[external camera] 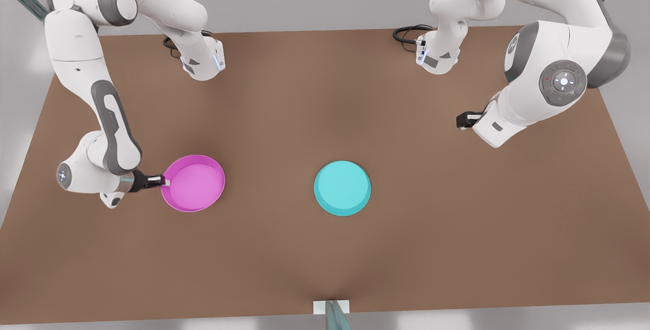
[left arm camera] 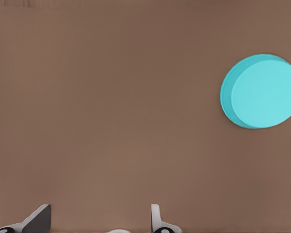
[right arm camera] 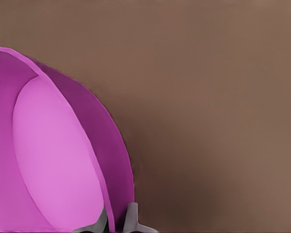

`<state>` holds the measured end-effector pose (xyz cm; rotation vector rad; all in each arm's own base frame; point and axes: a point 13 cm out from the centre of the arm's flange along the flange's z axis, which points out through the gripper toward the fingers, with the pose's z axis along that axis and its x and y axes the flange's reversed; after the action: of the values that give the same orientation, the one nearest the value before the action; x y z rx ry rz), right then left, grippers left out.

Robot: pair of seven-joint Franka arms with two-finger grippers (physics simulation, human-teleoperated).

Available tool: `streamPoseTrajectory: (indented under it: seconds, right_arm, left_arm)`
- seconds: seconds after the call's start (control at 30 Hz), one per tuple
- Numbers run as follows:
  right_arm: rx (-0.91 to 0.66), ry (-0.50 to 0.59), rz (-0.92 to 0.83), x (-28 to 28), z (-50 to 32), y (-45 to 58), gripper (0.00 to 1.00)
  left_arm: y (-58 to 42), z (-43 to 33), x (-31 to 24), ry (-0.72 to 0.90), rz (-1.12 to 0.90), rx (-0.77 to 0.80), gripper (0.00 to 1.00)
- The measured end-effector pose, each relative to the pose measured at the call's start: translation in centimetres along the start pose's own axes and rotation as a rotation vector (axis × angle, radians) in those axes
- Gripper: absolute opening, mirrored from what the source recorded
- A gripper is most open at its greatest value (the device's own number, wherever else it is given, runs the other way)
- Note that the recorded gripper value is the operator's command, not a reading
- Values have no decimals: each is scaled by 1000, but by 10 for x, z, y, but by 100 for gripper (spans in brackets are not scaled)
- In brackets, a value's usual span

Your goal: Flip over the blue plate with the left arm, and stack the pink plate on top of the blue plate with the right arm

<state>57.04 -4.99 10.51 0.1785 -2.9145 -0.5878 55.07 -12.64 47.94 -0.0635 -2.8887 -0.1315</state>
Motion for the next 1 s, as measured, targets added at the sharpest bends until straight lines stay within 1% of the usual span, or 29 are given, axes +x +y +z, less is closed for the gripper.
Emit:
streamPoseTrajectory:
  seconds: [0.23, 0.4, 0.5, 0.7, 0.87, 1.0]
  right_arm:
    - [-52, 19, -193, -47, 20, 176, 21]
    - [-109, 30, -233, -54, 41, 289, 21]
    - [-161, 32, -203, -56, 55, 342, 21]
    - [-278, 22, -61, -71, 107, 421, 21]
    - [-323, -14, 52, -94, 119, 457, 21]
    - [-328, 0, 110, -89, 150, 492, 21]
  left_arm:
    - [1, 1, -2, -1, 26, 0, 100]
    - [15, 9, -8, 14, 13, 1, 100]
    - [15, 9, -9, 14, 20, 0, 100]
    - [28, 14, -13, 23, 4, 5, 100]
    - [29, 13, -14, 20, 10, 4, 100]
    - [28, 13, -14, 19, 18, 5, 100]
